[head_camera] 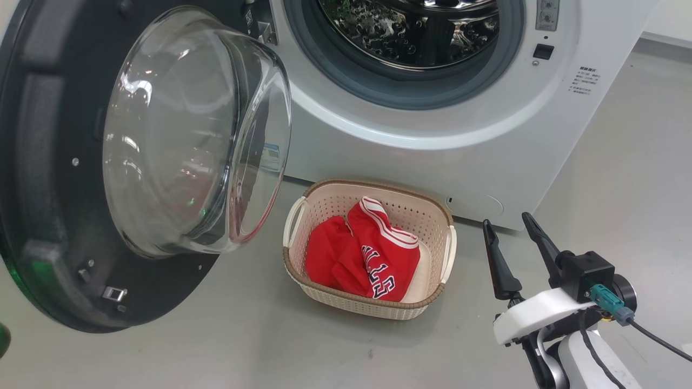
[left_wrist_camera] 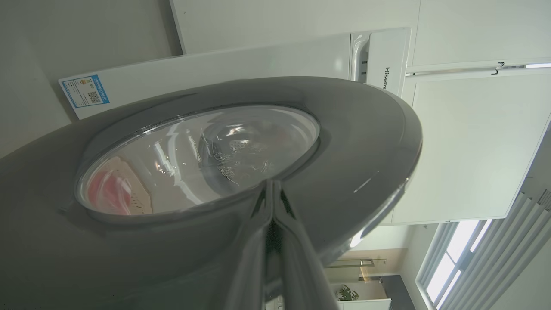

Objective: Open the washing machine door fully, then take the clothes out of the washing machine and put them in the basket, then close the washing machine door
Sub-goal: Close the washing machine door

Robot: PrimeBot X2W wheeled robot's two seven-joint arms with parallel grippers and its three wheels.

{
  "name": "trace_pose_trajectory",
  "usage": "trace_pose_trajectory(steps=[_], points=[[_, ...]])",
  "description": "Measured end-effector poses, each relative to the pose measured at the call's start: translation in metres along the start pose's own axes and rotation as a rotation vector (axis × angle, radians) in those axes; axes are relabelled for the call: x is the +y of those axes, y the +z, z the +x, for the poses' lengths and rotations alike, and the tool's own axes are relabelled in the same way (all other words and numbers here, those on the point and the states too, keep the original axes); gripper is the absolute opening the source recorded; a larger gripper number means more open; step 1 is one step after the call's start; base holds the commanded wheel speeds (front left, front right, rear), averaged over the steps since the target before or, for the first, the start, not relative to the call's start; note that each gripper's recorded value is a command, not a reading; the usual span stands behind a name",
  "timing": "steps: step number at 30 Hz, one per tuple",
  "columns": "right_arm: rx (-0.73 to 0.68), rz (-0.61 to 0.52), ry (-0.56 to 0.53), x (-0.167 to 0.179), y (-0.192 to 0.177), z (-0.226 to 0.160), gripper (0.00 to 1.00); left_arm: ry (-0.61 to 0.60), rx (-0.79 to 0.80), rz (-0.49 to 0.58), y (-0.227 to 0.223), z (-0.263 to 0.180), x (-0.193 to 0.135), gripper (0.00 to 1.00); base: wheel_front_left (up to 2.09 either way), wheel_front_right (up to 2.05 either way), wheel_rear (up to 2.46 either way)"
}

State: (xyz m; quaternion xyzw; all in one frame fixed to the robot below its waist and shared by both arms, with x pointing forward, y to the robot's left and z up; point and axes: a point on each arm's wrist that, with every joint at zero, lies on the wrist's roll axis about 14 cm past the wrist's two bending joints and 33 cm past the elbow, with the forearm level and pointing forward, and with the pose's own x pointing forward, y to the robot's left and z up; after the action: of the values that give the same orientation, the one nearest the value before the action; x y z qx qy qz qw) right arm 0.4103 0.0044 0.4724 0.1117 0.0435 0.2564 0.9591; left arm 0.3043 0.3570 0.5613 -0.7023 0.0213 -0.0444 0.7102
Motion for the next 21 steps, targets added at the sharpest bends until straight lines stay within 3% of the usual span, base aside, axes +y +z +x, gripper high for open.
trace_pose_trajectory(steps=[21], points=[[-0.017, 0.001, -0.059, -0.016, 0.006, -0.013, 1.0, -0.082, 0.341, 0.016, -0.079, 0.015, -0.008, 0.0, 0.0, 0.0, 0.0]])
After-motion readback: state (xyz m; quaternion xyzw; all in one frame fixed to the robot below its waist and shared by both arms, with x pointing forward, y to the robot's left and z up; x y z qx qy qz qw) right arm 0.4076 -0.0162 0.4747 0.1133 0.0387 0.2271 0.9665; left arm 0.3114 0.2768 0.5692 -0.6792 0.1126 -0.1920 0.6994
